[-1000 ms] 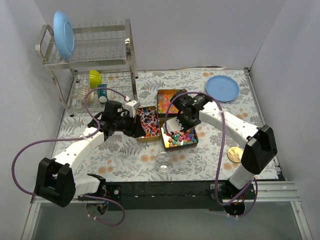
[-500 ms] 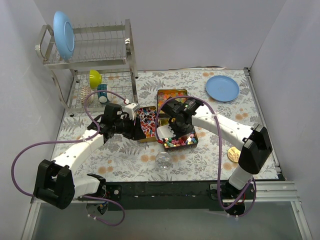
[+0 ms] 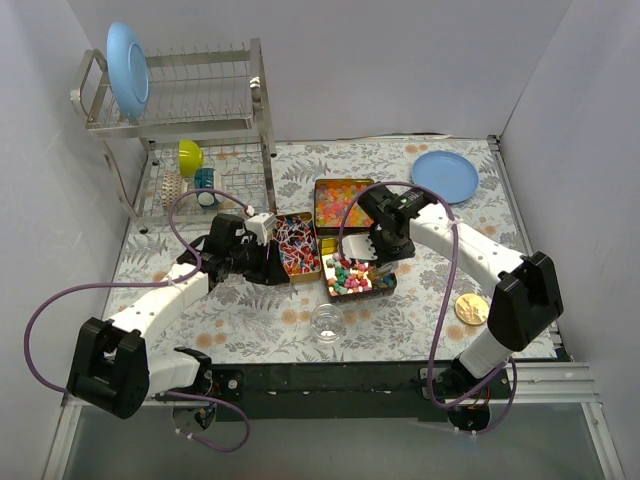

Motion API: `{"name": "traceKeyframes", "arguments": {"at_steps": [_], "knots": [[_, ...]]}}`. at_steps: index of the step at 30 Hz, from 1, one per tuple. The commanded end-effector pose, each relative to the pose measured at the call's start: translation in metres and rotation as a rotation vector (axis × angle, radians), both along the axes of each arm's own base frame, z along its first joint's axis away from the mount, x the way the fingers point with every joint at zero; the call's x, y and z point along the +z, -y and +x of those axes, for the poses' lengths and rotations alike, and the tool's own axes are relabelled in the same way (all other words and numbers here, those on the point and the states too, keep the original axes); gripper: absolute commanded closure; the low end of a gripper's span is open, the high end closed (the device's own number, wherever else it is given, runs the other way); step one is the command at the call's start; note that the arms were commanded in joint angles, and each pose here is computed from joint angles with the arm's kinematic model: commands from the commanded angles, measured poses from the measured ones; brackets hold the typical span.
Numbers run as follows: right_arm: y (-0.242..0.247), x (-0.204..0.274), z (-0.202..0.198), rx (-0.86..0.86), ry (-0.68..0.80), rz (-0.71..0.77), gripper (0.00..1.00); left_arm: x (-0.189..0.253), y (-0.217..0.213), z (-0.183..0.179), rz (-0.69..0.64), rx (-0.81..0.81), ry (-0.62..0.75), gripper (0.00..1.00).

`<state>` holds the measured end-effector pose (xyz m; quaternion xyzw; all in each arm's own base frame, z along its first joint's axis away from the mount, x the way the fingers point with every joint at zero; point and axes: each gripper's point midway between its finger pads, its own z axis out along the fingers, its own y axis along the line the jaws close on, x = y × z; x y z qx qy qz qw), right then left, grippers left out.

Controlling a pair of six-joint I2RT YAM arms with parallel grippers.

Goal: Pack the candies
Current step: Scoop the fake candies from the storage box.

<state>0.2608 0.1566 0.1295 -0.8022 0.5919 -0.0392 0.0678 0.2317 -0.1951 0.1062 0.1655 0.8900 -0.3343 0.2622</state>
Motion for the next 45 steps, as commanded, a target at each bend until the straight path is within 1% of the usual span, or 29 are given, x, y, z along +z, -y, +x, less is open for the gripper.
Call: {"name": "traceKeyframes", "arguments": {"at_steps": [1, 5, 9, 15, 25, 30, 34, 38, 41, 45], "knots": [[-0.002, -0.019, -0.014, -0.010, -0.104, 0.004, 0.99, 0.000, -0.004, 0.005, 0.018, 0.063, 0.002, 0.60], [-0.010, -0.020, -0.013, -0.015, -0.118, 0.036, 0.99, -0.008, -0.002, 0.004, 0.009, 0.079, -0.044, 0.61], [-0.024, -0.018, -0.011, -0.006, -0.145, 0.076, 0.99, -0.012, 0.001, 0.007, -0.001, 0.082, -0.049, 0.61], [-0.030, -0.028, -0.014, 0.011, -0.179, 0.080, 0.99, -0.019, 0.003, 0.006, -0.004, 0.082, -0.077, 0.62], [-0.051, -0.040, -0.023, 0.072, -0.193, 0.099, 0.99, -0.030, 0.007, 0.003, -0.017, 0.064, -0.107, 0.65], [-0.064, -0.056, -0.031, 0.049, -0.248, 0.139, 0.99, -0.031, 0.007, 0.004, -0.014, 0.064, -0.109, 0.65], [-0.074, -0.069, -0.029, 0.043, -0.236, 0.195, 0.99, -0.033, 0.007, 0.004, -0.011, 0.065, -0.115, 0.65], [-0.068, -0.083, -0.033, 0.024, -0.236, 0.202, 0.99, -0.036, 0.008, 0.004, -0.006, 0.063, -0.125, 0.66], [-0.068, -0.082, -0.029, -0.004, -0.226, 0.217, 0.99, -0.038, 0.007, 0.005, -0.002, 0.062, -0.127, 0.66], [-0.080, -0.074, -0.029, -0.036, -0.241, 0.278, 0.99, -0.040, 0.009, 0.007, -0.007, 0.061, -0.129, 0.67]]}}
